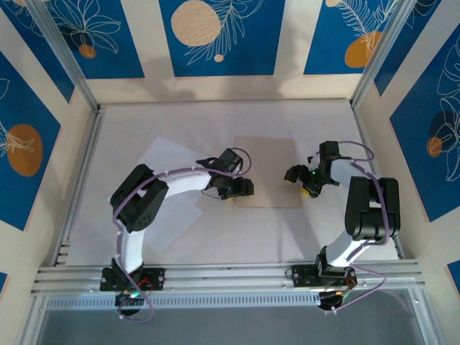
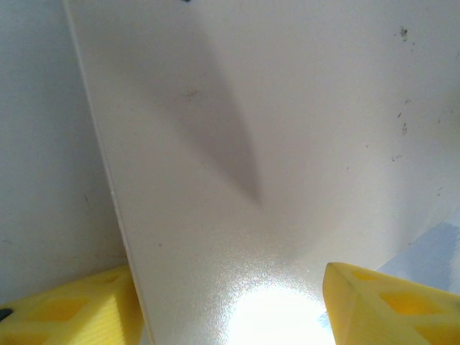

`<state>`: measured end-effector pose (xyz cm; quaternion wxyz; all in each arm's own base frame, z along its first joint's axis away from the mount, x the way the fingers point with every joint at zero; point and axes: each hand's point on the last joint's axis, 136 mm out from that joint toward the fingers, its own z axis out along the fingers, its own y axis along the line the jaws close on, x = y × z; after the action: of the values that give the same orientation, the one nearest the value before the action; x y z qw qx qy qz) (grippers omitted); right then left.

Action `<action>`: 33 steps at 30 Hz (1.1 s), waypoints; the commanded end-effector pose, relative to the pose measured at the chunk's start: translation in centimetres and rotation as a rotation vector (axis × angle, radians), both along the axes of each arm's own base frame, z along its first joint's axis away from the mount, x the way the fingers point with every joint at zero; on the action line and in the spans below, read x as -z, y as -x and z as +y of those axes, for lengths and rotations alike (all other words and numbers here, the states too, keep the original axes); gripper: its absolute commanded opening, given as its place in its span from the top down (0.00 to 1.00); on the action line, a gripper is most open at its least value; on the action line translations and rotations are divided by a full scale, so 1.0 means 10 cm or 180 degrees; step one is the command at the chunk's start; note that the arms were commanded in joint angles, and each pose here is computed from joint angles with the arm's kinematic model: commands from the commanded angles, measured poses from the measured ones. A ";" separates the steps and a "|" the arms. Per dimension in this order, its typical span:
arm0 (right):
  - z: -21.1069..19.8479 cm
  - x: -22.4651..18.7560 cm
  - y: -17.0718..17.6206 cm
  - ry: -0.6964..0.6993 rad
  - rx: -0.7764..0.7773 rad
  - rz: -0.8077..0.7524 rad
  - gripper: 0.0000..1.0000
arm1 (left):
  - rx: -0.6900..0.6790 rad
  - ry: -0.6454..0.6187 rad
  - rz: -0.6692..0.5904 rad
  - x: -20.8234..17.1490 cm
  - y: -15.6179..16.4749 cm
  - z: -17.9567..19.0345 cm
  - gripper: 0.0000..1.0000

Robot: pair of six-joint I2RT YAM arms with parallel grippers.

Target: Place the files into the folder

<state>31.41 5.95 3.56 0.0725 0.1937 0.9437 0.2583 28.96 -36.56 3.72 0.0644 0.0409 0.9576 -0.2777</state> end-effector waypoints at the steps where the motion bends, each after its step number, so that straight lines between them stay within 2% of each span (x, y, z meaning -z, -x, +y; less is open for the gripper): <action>1: 0.07 -0.01 -0.02 -0.0088 -0.0101 0.0017 0.23 | 0.0010 -0.0133 0.0148 0.10 0.07 0.10 0.34; 13: 0.38 -0.12 0.02 -0.0377 -0.0417 -0.0134 0.23 | 0.0013 -0.0117 0.0193 0.12 0.06 0.10 0.35; 26: 0.54 -0.69 0.00 -0.0974 -0.0429 -0.0580 0.23 | 0.0004 -0.0145 0.0209 0.13 0.06 0.17 0.34; 33: 0.65 -0.78 0.06 -0.1369 -0.0416 -0.0645 0.23 | 0.0004 -0.0099 0.0200 0.10 0.07 0.16 0.33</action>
<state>32.67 9.15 9.24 0.1478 0.1371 0.9029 0.3797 29.01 -35.71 3.47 0.0507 0.0306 0.9602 -0.2729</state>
